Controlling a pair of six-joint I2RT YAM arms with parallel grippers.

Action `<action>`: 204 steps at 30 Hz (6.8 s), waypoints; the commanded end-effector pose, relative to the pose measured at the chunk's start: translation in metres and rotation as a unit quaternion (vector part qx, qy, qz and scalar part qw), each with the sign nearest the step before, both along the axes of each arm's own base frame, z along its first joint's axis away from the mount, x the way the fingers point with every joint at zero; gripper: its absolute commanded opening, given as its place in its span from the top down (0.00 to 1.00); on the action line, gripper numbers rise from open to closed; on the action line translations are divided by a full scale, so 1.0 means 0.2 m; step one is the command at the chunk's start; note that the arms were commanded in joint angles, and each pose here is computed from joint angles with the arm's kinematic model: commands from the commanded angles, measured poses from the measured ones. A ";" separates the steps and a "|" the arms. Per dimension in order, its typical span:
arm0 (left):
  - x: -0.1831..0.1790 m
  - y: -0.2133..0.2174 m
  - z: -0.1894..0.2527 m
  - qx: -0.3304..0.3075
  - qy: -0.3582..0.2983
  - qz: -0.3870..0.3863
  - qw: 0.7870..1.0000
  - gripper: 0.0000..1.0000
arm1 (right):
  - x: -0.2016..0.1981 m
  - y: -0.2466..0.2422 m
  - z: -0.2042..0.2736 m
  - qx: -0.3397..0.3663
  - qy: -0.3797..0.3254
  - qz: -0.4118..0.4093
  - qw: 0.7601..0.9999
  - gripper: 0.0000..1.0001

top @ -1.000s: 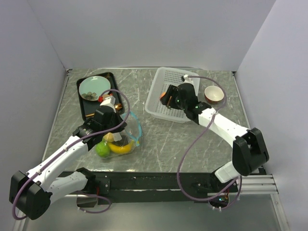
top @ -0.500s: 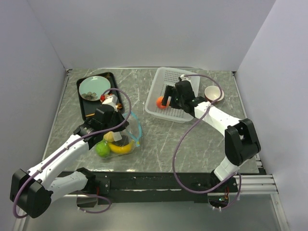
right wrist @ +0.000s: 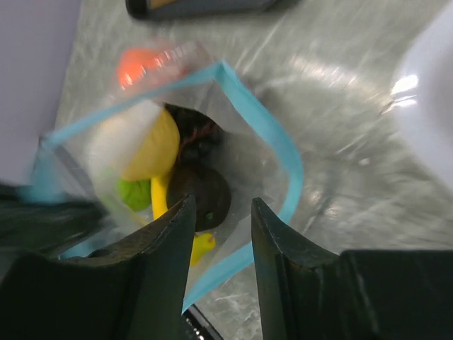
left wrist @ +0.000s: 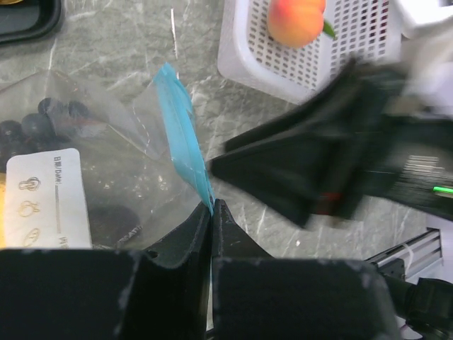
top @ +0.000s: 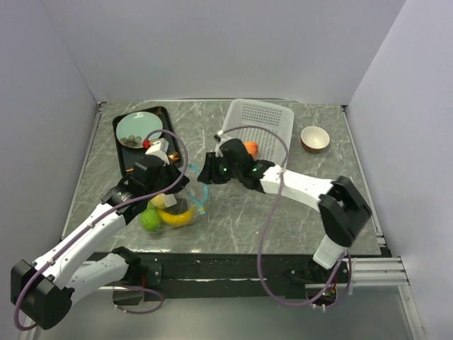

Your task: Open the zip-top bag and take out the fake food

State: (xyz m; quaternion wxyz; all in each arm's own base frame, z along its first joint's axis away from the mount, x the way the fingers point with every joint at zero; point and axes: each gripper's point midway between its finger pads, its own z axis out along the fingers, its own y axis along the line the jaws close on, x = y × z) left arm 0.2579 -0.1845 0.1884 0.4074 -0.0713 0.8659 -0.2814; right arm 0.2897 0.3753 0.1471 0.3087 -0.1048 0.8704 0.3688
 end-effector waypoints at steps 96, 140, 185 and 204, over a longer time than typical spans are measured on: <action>-0.26 0.50 -0.65 -0.072 0.123 0.384 0.912 0.99 | -0.18 0.13 -0.15 -0.009 -0.007 0.014 1.000 0.64; 0.11 0.64 -0.11 0.004 0.018 0.333 0.943 0.96 | -0.01 -0.29 0.19 0.108 -0.008 -0.083 0.991 0.60; -0.02 0.44 -0.55 -0.076 0.079 0.249 0.962 0.99 | -0.27 0.50 -0.22 0.188 0.161 0.072 0.966 0.11; -0.03 0.58 -0.59 -0.055 0.091 0.341 0.934 0.99 | -0.26 0.25 -0.20 0.126 0.092 0.017 0.988 0.53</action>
